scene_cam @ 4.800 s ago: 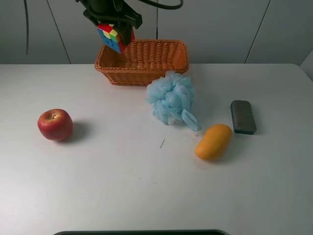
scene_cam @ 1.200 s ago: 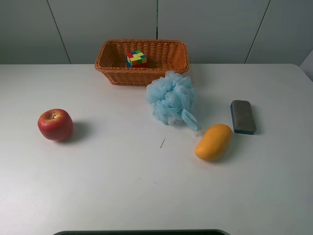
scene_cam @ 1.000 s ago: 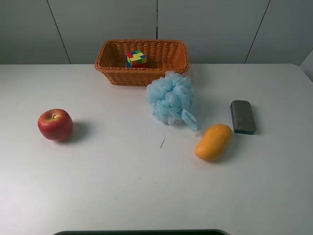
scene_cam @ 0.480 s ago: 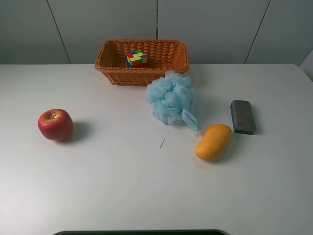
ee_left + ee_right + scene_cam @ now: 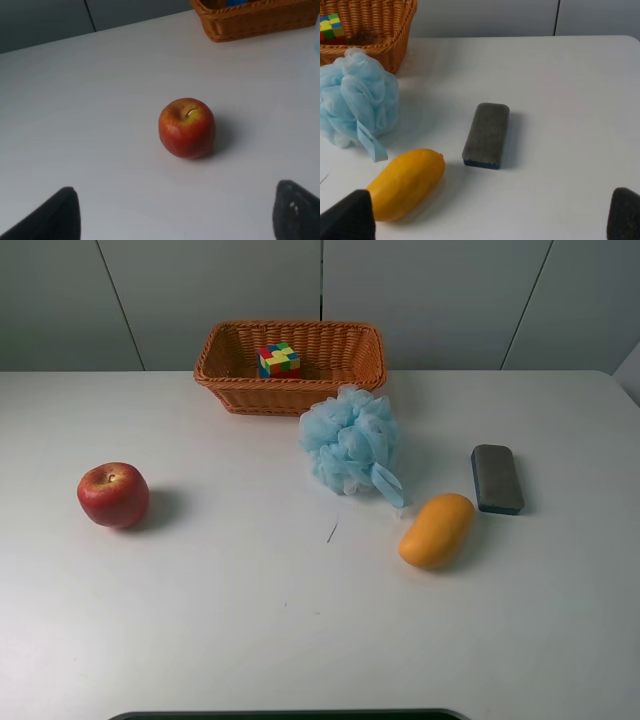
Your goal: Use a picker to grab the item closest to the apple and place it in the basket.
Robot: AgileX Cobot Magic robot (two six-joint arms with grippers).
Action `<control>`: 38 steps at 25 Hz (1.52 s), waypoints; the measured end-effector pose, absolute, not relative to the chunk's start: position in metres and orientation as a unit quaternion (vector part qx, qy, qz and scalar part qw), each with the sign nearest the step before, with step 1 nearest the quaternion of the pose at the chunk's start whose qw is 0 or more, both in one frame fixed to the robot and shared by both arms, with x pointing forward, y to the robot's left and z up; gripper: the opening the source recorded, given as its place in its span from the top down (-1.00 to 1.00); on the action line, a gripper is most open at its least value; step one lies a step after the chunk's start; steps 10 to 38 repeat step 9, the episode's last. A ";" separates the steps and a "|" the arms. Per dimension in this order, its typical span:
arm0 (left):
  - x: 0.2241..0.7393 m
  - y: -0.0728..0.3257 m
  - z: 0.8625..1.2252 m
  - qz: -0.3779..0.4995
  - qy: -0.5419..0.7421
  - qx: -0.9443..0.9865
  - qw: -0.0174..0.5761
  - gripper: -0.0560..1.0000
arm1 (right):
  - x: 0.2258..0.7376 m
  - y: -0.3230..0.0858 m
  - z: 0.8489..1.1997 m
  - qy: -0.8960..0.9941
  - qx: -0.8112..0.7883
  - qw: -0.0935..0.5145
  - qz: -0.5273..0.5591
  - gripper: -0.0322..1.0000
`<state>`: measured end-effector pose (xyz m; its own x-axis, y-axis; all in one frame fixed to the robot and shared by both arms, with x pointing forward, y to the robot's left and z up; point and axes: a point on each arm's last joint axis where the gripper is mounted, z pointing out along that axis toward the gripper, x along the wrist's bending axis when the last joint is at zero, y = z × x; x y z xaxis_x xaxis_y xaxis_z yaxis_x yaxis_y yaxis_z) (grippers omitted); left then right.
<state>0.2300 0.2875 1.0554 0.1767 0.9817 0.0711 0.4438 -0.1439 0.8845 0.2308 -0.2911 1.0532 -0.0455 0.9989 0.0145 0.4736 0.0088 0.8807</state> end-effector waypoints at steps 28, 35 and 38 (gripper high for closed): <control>0.230 0.288 1.055 0.356 0.534 0.668 0.378 -0.51 | 0.231 -0.291 1.053 0.618 0.596 0.350 0.375 -0.41; 0.230 0.288 1.055 0.356 0.534 0.668 0.378 -0.51 | 0.231 -0.291 1.053 0.618 0.596 0.350 0.375 -0.41; 0.230 0.288 1.055 0.356 0.534 0.668 0.378 -0.51 | 0.231 -0.291 1.053 0.618 0.596 0.350 0.375 -0.41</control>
